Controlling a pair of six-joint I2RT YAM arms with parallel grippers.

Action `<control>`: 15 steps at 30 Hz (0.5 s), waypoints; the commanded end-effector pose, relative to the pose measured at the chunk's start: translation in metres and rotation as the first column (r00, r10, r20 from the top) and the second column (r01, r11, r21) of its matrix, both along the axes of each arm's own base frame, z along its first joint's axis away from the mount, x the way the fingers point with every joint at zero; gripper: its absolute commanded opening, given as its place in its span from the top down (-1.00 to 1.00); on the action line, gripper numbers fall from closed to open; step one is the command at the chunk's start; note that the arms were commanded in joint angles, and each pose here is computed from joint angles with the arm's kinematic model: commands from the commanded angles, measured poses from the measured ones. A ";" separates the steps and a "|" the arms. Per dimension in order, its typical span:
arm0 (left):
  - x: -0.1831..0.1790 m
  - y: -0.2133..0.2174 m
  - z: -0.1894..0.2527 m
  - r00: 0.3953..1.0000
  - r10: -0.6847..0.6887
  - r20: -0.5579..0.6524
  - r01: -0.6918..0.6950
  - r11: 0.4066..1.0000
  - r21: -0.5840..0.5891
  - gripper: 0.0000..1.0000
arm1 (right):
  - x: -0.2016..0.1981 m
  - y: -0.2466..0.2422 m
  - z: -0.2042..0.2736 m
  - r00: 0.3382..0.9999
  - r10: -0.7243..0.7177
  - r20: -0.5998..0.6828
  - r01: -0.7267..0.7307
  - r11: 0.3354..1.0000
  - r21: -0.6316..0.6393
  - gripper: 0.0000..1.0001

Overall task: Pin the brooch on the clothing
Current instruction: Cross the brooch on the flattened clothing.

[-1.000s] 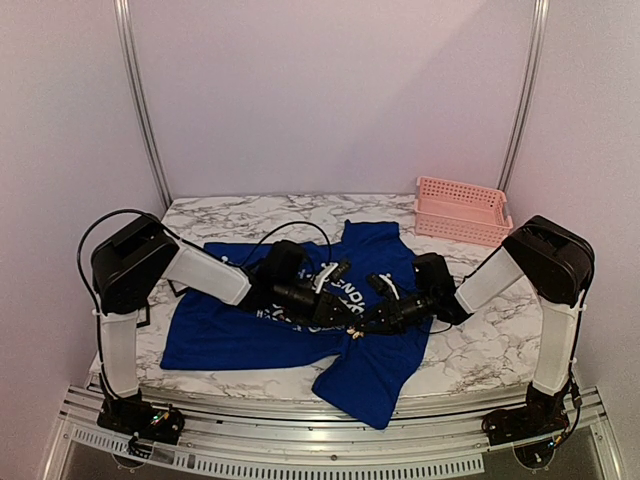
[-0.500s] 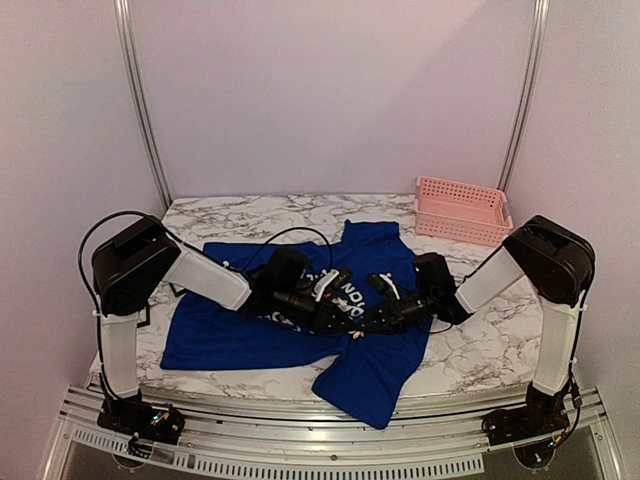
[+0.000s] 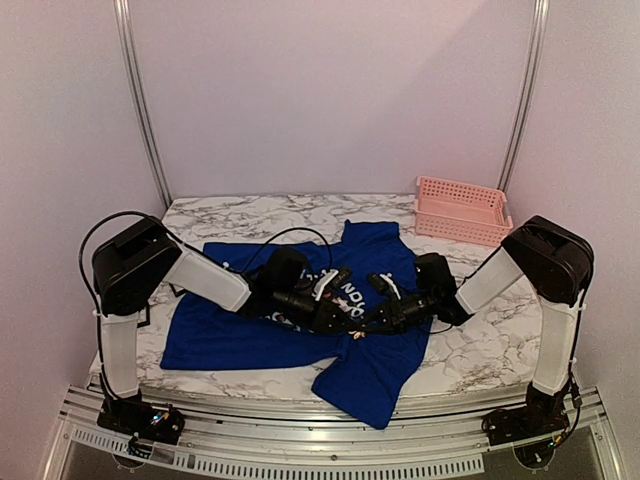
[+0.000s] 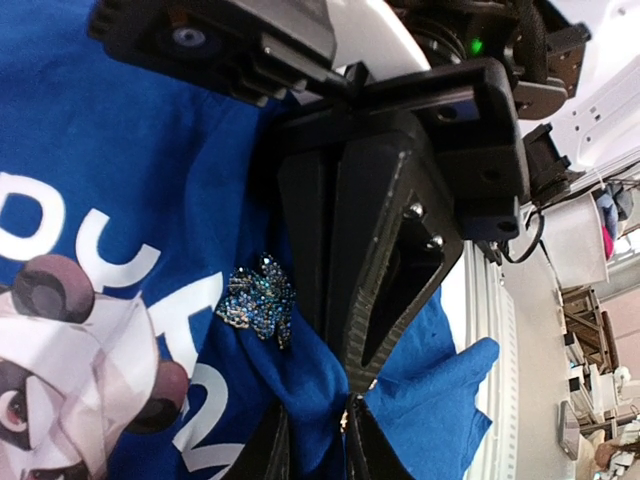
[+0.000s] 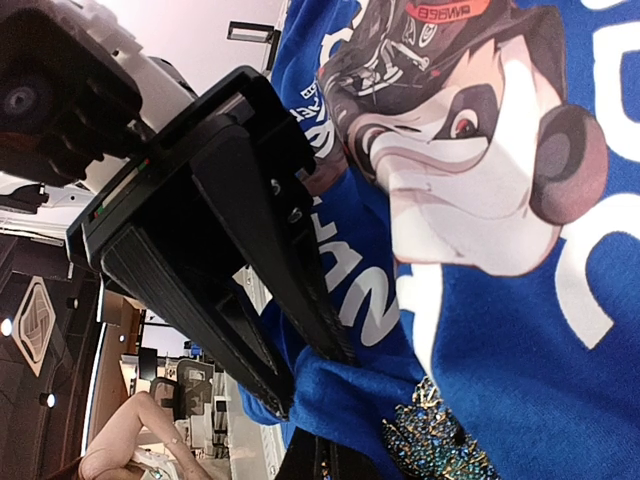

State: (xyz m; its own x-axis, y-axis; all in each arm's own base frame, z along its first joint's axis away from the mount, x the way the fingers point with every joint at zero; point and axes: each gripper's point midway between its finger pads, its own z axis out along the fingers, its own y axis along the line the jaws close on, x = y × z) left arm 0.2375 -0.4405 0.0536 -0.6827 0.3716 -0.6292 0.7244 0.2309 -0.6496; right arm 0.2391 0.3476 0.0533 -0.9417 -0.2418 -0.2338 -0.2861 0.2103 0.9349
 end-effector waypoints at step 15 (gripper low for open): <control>-0.026 -0.018 0.025 0.998 -0.057 0.012 0.058 0.983 -0.175 0.68 | 0.010 0.001 -0.007 0.999 -0.050 -0.018 0.050 0.998 0.024 1.00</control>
